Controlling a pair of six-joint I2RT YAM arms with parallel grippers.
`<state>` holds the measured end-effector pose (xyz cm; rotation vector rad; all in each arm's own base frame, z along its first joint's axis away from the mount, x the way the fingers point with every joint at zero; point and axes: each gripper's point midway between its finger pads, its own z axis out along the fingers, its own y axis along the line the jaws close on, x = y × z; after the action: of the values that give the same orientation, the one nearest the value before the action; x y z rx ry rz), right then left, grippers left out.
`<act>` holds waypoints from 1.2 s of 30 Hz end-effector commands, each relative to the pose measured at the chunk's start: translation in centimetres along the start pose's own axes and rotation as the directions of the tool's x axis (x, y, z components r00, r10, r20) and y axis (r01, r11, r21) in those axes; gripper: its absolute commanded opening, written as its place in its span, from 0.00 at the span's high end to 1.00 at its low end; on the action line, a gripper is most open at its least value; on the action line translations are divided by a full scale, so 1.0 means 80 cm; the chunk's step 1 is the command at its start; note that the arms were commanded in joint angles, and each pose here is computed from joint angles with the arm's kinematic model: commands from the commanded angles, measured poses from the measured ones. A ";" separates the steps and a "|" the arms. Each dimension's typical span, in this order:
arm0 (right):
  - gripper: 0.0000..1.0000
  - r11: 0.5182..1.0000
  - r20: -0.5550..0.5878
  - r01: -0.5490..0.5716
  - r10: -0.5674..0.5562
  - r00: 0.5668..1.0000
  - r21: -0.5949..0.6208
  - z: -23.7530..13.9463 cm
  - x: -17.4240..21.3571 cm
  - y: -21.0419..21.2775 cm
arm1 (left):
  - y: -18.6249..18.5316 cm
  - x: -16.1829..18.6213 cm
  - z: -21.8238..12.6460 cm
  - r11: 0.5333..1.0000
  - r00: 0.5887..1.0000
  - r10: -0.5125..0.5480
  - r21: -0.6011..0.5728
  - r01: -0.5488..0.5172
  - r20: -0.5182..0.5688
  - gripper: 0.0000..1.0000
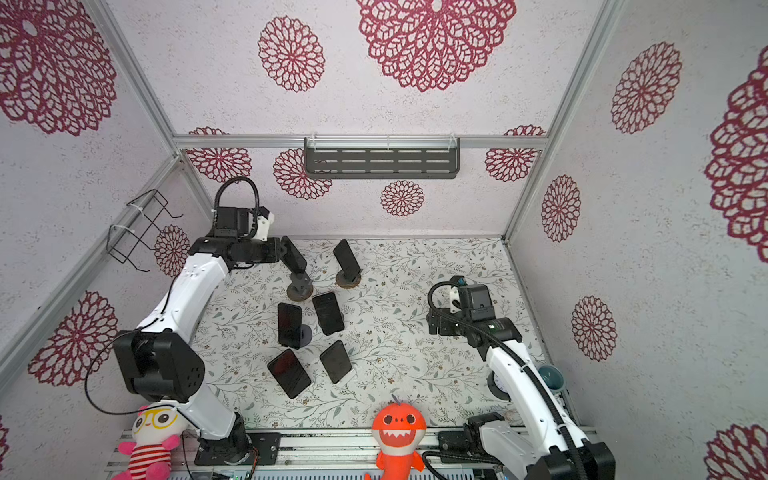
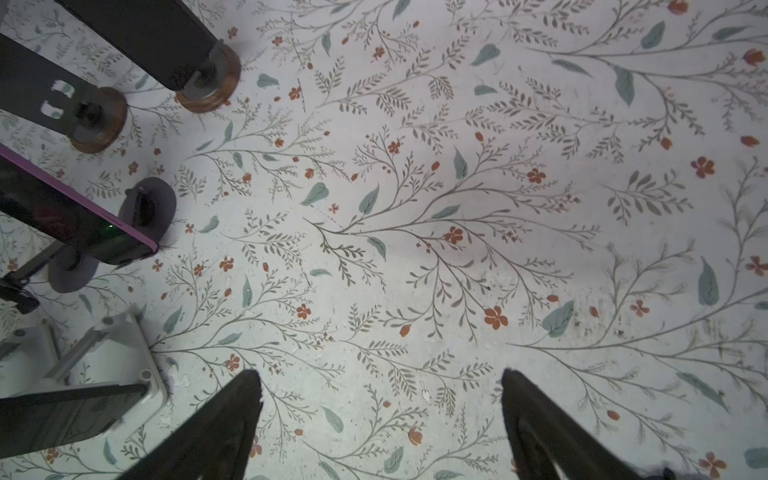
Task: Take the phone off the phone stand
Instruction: 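Close the left gripper on the black phone and lift it off the stand, then bring the phone toward the right gripper while the right gripper closes on it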
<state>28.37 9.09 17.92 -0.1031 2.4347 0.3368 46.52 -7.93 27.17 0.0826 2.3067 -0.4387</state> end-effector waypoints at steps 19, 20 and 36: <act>0.11 0.818 -0.008 0.535 -0.549 0.836 -0.210 -0.015 -0.067 0.210 | -0.182 0.074 -0.037 0.764 0.962 -0.092 0.602 0.233 -0.256 1.00; 0.11 0.792 -0.020 0.566 -0.585 0.811 -0.229 -0.011 -0.063 0.222 | -0.183 0.082 -0.032 0.763 0.959 -0.085 0.601 0.237 -0.270 1.00; 0.01 0.576 0.062 0.724 -0.765 0.641 -0.379 0.038 -0.082 0.315 | -0.194 0.111 -0.009 0.691 0.925 -0.064 0.652 0.312 -0.375 1.00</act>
<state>32.05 33.41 24.00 -1.2426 2.2052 0.3490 37.40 -22.09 23.11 0.2128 2.4301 -1.4545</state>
